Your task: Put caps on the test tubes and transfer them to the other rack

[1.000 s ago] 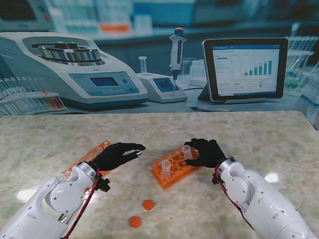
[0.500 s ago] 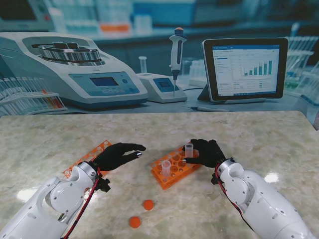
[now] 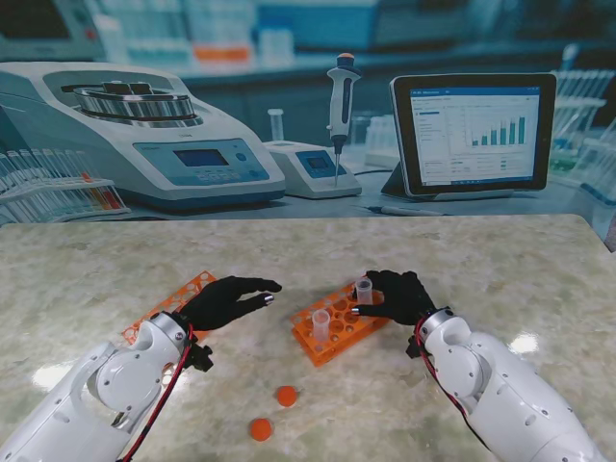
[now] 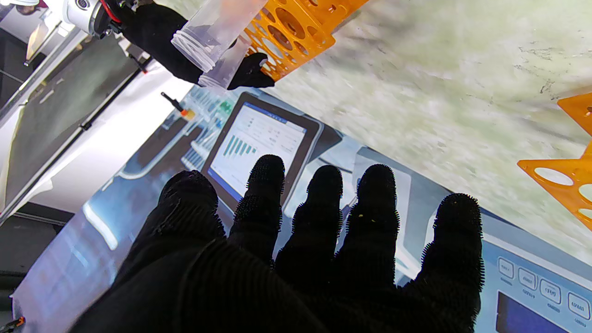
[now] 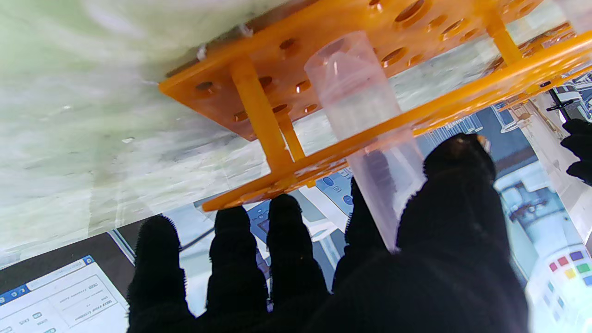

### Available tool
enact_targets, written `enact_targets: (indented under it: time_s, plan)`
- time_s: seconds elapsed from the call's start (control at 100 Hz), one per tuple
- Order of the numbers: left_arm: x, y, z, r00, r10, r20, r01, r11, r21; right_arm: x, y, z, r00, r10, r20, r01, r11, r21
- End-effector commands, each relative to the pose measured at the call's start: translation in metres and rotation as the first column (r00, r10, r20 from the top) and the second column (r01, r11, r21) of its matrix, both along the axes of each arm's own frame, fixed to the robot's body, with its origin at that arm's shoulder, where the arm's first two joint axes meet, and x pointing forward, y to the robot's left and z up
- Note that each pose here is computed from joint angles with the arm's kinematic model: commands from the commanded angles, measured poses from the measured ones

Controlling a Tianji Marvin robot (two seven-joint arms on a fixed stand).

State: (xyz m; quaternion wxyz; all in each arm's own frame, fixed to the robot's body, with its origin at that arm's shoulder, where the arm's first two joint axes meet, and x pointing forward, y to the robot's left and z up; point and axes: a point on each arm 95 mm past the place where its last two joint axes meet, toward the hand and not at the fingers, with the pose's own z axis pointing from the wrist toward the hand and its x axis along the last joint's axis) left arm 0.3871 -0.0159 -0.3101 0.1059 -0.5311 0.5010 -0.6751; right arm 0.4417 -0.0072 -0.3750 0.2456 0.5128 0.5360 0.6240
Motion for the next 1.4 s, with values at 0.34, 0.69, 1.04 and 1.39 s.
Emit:
enact_targets:
  time_s: [0.34,0.69,1.04,1.39]
  plan:
    - [-0.001,0.0,0.0,1.0,-0.003,-0.007,0.003,1.0,0.006,-0.005,0.002,0.006,1.0,-0.013,0.016,0.012,0.999,0.049]
    - [-0.001,0.0,0.0,1.0,-0.004,-0.007,0.004,1.0,0.004,-0.009,0.0,0.022,0.999,-0.011,0.046,0.008,0.997,0.071]
    - [-0.001,-0.001,0.0,1.0,-0.005,-0.006,0.005,1.0,0.003,-0.017,0.001,0.04,0.996,0.01,0.088,-0.018,0.996,0.088]
    - [-0.001,-0.002,0.0,1.0,-0.008,-0.007,0.008,1.0,0.003,-0.034,0.008,0.056,0.988,0.04,0.147,-0.058,0.991,0.121]
